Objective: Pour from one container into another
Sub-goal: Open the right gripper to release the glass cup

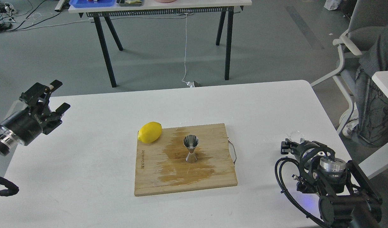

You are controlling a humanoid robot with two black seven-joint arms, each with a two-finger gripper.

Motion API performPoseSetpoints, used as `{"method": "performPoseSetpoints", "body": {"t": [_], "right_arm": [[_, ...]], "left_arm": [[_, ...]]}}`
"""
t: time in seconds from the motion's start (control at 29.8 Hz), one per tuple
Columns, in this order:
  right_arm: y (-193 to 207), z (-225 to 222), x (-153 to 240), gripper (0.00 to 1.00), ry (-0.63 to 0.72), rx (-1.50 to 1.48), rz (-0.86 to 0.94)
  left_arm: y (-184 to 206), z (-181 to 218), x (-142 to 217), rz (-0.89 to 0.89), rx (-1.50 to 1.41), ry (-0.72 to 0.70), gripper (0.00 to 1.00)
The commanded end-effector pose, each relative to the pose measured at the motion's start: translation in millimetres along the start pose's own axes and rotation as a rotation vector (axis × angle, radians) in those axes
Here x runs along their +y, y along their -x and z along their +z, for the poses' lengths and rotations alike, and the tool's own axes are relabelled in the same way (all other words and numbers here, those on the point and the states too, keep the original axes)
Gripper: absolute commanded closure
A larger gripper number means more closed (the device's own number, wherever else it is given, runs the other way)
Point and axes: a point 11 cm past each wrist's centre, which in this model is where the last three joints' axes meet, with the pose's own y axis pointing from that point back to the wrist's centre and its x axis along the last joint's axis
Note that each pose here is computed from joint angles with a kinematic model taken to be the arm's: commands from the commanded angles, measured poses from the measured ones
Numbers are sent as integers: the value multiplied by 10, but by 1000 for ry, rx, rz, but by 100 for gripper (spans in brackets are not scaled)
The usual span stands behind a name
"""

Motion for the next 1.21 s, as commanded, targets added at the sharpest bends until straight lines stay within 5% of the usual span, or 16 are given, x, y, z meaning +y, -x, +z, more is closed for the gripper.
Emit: {"method": "performPoseSetpoints", "body": {"t": [0.0, 0.37, 0.64, 1.17], "right_arm": [[-1, -4, 0, 46, -1, -1, 1], [2, 1, 1, 32, 3, -1, 1], [29, 3, 12, 3, 4, 1, -6], [301, -68, 87, 2, -7, 11, -84]], "left_arm": [[0, 0, 0, 0, 0, 0, 0], [-5, 2, 4, 1, -1, -1, 0], [-9, -1, 6, 2, -1, -2, 0], [12, -21, 2, -3, 1, -5, 0]]}}
